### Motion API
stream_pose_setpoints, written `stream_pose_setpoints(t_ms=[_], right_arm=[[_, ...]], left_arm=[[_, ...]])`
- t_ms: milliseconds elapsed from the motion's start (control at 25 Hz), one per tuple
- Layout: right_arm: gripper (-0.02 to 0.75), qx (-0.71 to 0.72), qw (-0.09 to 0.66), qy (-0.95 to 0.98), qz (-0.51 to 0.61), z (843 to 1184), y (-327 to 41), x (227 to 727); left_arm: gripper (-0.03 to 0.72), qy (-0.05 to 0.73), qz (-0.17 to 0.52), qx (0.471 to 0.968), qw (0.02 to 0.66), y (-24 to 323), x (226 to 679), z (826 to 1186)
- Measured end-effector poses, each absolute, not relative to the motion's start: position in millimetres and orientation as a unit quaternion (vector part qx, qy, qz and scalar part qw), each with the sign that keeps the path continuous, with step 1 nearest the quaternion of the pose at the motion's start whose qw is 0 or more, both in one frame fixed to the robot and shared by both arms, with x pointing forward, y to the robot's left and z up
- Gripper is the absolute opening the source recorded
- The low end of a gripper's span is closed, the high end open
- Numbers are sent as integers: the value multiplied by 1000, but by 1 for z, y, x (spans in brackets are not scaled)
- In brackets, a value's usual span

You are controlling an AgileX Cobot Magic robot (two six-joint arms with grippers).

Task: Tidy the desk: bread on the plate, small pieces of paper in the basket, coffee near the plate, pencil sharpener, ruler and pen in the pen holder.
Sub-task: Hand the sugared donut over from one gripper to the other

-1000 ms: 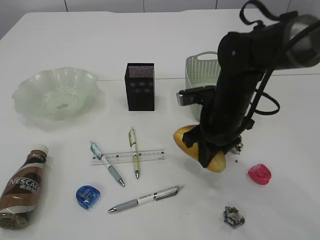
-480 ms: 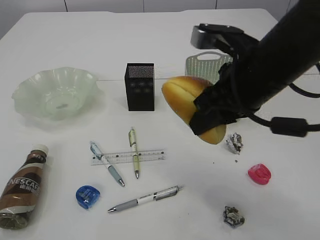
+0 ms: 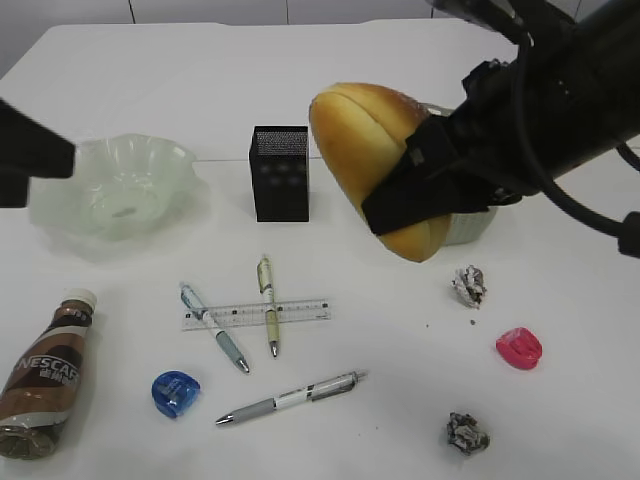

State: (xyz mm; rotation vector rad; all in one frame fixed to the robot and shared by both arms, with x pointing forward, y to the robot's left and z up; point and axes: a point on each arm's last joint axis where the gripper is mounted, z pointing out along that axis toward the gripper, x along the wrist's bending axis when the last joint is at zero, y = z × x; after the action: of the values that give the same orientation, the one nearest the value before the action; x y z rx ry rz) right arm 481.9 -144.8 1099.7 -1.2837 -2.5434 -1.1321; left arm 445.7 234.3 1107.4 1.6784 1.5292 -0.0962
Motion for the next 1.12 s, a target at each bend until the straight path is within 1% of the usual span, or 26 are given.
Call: stream_pose_setpoints(t_ms=[120,240,320,360,440,520,800,1120], right_arm=[[192,-421,62,-821,-381,1102,-142,479],[192,-424,80,-810,-397,1104,-139,478],[192,-424,89,-804,-406,1106,-137,478],[192,-423,93,-802,-411,1107,-136,478],[192,-424,100,-798,-417,1108,-135,477],[192,-425,104,-795,-420,1109,-134,477],[192,-429,97,-788,-430,1110,-134,479],[192,-426,101,-784,-440,1112,-133,479]], left_arm=[[518,576,-99,658,475,221,466,1100],[521,538,-184,634,525,207,484,1092],[535,512,-237,604,562,201,494,1089],[547,505,-251,591,576,199,500,1087],[571,501,-264,567,598,196,508,1084],[586,499,-273,560,603,192,511,1082],[591,462,-312,566,608,158,506,1084],[592,436,-339,578,600,129,515,1079]])
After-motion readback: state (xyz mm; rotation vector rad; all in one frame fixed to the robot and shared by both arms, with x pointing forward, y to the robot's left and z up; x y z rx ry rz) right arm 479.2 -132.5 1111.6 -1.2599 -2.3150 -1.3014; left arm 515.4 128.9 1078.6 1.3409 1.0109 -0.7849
